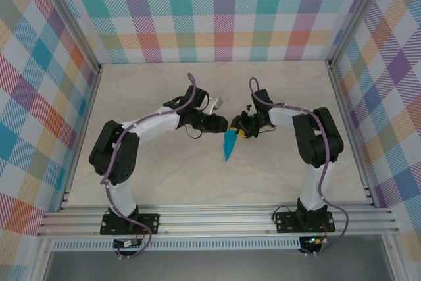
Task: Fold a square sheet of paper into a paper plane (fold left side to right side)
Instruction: Fold the wing for the fifth time at the center of the table.
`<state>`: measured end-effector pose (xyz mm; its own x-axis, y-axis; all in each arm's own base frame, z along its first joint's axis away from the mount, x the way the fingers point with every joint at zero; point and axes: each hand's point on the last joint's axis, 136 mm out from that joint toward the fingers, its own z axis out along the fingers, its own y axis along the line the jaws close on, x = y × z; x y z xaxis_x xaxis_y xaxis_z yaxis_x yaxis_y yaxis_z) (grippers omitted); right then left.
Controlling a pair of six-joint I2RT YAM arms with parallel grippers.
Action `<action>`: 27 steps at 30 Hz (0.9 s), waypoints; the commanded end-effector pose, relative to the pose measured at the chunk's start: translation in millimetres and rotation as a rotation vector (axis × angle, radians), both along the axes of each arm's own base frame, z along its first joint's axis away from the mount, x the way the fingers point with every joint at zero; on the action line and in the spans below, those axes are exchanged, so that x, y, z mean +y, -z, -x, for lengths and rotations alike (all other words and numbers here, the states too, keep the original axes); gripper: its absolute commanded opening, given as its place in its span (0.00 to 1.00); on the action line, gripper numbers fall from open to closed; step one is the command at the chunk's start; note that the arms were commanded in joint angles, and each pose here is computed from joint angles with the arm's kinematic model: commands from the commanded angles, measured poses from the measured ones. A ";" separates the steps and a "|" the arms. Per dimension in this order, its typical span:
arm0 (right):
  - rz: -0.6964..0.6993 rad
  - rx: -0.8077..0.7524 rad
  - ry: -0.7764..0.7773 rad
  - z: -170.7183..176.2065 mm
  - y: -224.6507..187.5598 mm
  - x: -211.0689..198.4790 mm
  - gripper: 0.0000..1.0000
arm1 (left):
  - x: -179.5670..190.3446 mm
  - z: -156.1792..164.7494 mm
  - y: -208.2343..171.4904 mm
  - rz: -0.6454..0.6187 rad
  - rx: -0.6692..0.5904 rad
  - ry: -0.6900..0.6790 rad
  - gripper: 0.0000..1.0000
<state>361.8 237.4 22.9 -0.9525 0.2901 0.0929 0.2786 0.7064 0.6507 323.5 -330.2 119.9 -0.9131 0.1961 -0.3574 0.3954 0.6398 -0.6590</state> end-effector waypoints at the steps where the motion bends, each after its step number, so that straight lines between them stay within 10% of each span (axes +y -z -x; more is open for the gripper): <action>1: 0.119 0.099 0.002 21.7 37.8 -16.6 0.36 | 1.3 28.3 7.8 0.050 0.099 -0.009 0.46; 27: 0.112 0.092 -0.001 20.2 36.6 -15.4 0.36 | -33.1 44.7 74.5 -0.065 0.220 -0.034 0.43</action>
